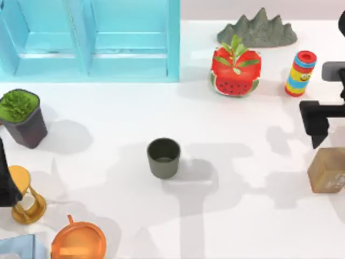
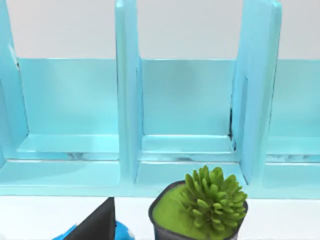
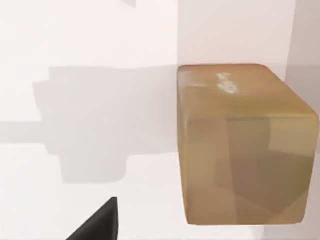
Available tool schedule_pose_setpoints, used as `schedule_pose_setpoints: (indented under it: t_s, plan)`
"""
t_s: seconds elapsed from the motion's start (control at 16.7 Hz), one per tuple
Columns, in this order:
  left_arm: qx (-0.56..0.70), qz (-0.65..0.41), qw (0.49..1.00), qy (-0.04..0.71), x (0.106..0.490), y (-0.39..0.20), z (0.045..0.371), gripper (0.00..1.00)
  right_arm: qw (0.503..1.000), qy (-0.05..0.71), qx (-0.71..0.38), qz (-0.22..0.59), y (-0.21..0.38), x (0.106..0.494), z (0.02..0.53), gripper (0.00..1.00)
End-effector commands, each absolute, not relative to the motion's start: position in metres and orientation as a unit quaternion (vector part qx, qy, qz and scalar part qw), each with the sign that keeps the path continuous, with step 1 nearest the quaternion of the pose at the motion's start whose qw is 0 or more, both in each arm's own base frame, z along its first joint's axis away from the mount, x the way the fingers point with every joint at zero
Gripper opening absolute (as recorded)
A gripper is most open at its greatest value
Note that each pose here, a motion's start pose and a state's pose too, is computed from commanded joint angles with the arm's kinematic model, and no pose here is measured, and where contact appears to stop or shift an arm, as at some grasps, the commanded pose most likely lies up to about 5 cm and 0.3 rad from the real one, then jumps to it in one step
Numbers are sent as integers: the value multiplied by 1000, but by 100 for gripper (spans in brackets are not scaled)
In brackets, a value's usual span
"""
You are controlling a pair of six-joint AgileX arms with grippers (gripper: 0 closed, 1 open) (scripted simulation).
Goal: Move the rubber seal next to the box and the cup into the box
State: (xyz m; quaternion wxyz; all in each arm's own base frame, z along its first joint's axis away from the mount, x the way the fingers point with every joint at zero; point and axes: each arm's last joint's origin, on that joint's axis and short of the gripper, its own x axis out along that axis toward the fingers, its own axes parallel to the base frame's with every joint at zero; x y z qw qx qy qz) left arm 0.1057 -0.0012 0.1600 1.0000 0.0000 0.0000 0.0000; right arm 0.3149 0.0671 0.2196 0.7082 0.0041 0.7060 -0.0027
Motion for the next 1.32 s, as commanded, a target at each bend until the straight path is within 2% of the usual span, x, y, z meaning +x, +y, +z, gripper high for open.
schedule_pose_setpoints:
  t_s: [0.36, 0.84, 1.08, 1.32]
  plan:
    - [0, 0, 1000, 0, 106, -1, 160, 100, 707, 708, 4, -4, 66, 310, 285, 100]
    - [0, 0, 1000, 0, 106, -1, 160, 100, 704, 710, 1, -4, 77, 316, 287, 100]
    - [0, 0, 1000, 0, 106, -1, 160, 100, 701, 713, -7, -11, 134, 343, 278, 100]
    - [0, 0, 1000, 0, 106, -1, 160, 100, 715, 698, -9, -14, 226, 363, 265, 100]
